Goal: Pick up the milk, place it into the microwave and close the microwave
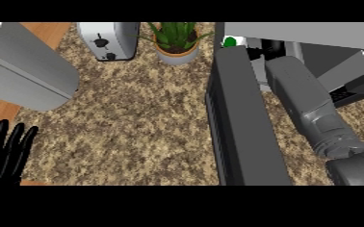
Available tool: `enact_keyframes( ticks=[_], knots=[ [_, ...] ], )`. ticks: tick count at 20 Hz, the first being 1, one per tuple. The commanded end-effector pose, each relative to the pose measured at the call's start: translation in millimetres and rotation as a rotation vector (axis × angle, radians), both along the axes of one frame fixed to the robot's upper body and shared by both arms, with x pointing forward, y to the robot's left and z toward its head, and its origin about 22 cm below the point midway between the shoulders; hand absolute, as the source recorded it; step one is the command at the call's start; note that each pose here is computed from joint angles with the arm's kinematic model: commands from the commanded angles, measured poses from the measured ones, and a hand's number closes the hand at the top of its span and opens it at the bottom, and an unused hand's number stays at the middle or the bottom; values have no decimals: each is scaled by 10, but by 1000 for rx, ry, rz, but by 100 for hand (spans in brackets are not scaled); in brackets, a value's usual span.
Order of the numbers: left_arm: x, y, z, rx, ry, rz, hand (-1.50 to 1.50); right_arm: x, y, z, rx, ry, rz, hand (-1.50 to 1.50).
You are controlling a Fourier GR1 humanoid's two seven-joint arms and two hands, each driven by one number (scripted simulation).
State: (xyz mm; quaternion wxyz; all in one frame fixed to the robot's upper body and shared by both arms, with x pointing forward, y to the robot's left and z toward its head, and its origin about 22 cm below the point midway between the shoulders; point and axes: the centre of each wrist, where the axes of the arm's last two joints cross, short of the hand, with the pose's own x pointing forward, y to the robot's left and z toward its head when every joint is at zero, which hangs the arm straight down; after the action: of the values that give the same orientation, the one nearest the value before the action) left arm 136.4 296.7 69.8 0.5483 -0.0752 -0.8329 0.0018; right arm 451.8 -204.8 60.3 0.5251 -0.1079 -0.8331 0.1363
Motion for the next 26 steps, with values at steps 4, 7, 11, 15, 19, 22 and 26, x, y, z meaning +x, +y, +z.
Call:
enact_keyframes(
  ticks=[4,7,11,15,19,22,26],
  knots=[
    [63,-55,40,32,1,-21,-150,58,-80,143,1,-22,-250,150],
    [74,-45,65,60,0,-18,-150,55,-70,132,-199,-105,-299,-150],
    [151,-83,40,87,9,-31,-150,46,29,92,-249,-116,-340,-150],
    [149,-115,42,103,10,-44,-150,59,-38,131,-272,-128,-384,-150],
    [223,-165,39,94,1,-67,-150,38,210,59,-183,-7,-288,-150],
    [245,-200,59,105,-4,-67,-150,54,255,102,-139,23,-240,-150],
    [244,-305,69,105,-5,-77,-150,27,107,32,-112,43,-198,-150]
  ],
)
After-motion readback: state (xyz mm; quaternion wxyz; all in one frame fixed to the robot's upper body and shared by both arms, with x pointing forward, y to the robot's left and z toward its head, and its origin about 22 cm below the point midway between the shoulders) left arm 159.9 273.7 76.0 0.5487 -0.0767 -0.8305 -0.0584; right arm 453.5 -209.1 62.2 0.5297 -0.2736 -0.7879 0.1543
